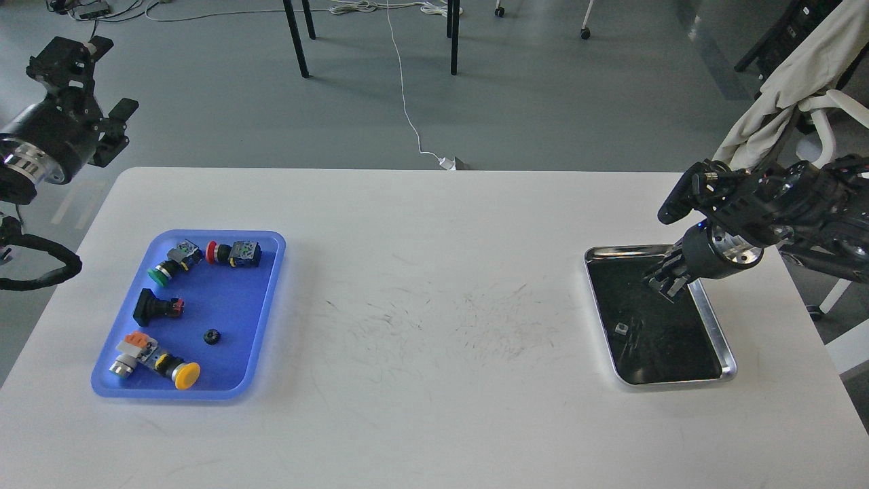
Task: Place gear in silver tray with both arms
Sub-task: 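Carry the gear with the right gripper over the silver tray, then lower the gear into the silver tray and open the right gripper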
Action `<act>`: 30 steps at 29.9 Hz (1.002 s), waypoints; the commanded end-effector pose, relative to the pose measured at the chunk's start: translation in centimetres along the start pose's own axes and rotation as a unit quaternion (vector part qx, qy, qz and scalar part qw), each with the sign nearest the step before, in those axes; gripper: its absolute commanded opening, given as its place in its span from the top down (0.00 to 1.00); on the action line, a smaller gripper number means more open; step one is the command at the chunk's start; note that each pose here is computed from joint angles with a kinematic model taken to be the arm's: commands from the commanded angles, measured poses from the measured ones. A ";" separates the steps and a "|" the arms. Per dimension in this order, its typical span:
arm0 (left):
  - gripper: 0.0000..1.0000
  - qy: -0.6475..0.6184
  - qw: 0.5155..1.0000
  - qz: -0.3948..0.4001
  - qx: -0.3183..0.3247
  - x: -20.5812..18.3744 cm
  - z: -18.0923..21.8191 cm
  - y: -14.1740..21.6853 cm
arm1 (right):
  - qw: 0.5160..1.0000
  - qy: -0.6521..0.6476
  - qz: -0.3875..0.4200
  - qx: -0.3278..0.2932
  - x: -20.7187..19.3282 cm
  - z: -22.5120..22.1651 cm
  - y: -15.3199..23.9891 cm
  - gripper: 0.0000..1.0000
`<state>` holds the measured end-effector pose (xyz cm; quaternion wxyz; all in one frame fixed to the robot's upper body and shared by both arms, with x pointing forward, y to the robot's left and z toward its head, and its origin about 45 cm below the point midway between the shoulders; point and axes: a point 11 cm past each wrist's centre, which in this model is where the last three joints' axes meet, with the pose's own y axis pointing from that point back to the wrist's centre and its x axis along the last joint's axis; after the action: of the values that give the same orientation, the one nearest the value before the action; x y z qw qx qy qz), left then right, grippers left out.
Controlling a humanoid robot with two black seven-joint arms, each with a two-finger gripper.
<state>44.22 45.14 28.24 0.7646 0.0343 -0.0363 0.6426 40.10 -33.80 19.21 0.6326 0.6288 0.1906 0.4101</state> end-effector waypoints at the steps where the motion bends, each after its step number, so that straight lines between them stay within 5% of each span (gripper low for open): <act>1: 0.01 -0.001 1.000 0.001 0.000 0.2 0.1 0.1 | 1.000 -0.001 -0.002 -0.006 -0.2 0.3 -0.4 0.98; 18: 0.01 -0.003 1.000 0.006 0.007 0.8 -0.3 0.7 | 1.000 0.006 -0.004 -0.011 -0.6 0.1 -2.7 0.97; 30: 0.01 -0.003 1.000 0.007 0.006 0.8 -0.3 0.7 | 1.000 0.012 -0.003 -0.014 -0.1 0.0 -3.1 0.80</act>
<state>43.67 46.10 28.07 0.7597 0.0410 -0.0354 0.6480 40.90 -33.51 16.26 0.6402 0.6146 0.1937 0.4183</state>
